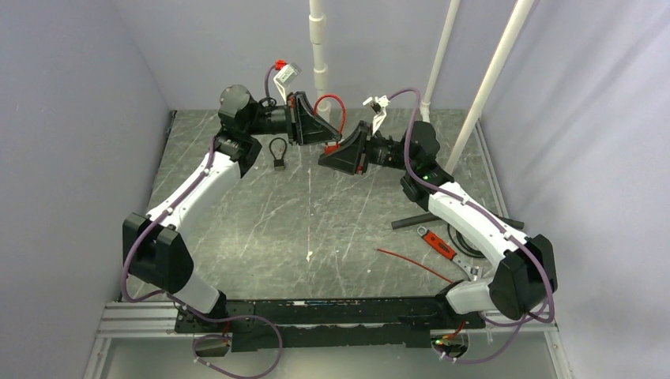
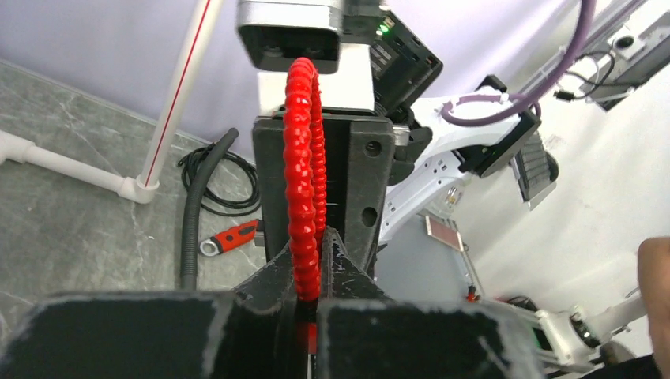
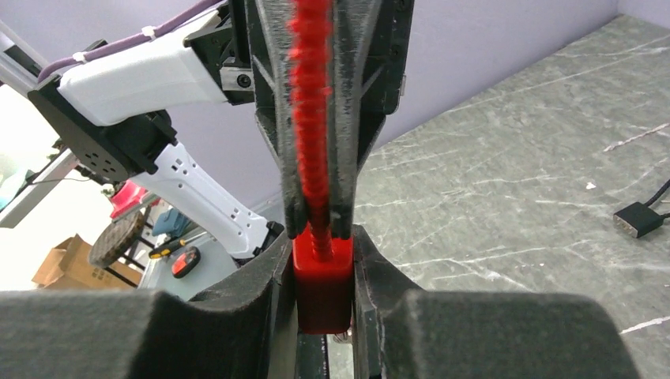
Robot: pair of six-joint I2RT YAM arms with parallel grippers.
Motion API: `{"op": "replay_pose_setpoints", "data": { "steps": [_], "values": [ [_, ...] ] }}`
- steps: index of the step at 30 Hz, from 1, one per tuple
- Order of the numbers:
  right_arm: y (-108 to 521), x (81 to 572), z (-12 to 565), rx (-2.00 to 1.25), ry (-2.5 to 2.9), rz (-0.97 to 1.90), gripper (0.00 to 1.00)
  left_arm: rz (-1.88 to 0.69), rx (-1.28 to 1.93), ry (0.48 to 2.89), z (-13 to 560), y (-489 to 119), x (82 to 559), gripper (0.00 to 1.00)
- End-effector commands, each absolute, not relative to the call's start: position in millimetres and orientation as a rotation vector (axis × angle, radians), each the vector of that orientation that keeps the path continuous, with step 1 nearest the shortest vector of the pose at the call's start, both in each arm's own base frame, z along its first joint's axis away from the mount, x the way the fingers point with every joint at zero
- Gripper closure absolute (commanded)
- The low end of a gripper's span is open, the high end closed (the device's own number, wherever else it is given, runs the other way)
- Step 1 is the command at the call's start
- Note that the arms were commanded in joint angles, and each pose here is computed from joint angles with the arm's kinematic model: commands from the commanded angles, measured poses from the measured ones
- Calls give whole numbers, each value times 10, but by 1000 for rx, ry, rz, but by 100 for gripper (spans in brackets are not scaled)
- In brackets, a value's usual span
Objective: Lock with the key
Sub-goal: Lock the lock.
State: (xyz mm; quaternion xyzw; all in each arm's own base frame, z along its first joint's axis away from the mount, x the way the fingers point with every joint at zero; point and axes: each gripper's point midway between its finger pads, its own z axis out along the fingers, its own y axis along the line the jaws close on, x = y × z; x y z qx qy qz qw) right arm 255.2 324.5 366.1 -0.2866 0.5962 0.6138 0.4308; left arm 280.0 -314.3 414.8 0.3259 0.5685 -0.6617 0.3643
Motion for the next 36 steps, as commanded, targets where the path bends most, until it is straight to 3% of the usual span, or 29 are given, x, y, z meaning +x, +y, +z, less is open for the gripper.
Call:
{"op": "replay_pose_setpoints", "data": {
  "steps": [1, 3, 4, 8, 20, 22, 26, 27, 29, 31, 33, 36],
  "values": [
    [3231, 2547, 3935, -737, 1418, 1520, 81, -1684, 926, 1422, 4272, -3113, 2700, 100],
    [3198, 2566, 3939, -733, 1446, 1521, 55, -1691, 937, 1416, 4287, -3085, 2666, 100],
    [3177, 2570, 3931, -734, 1463, 1526, 49, -1690, 933, 1417, 4285, -3068, 2667, 100],
    [3087, 2542, 3908, -743, 1492, 1552, 42, -1695, 937, 1413, 4292, -3032, 2649, 100],
    [3172, 2490, 3950, -759, 1459, 1609, 56, -1695, 916, 1415, 4265, -3034, 2677, 100],
    [3190, 2473, 3946, -769, 1454, 1614, 64, -1694, 912, 1416, 4269, -3032, 2678, 100],
    [3191, 2469, 3930, -781, 1455, 1607, 93, -1691, 914, 1424, 4256, -3027, 2675, 100],
    [3190, 2470, 3929, -785, 1454, 1601, 100, -1687, 914, 1430, 4251, -3016, 2680, 98],
    [3174, 2486, 3933, -789, 1455, 1578, 100, -1671, 903, 1447, 4251, -2937, 2713, 66],
    [3139, 2534, 3929, -785, 1461, 1538, 100, -1635, 881, 1461, 4273, -2791, 2752, 46],
    [3100, 2560, 3945, -784, 1453, 1501, 100, -1585, 858, 1482, 4269, -2621, 2801, 40],
    [3086, 2556, 3933, -794, 1446, 1481, 100, -1512, 898, 1481, 4246, -2503, 2750, 43]
  ]
}}
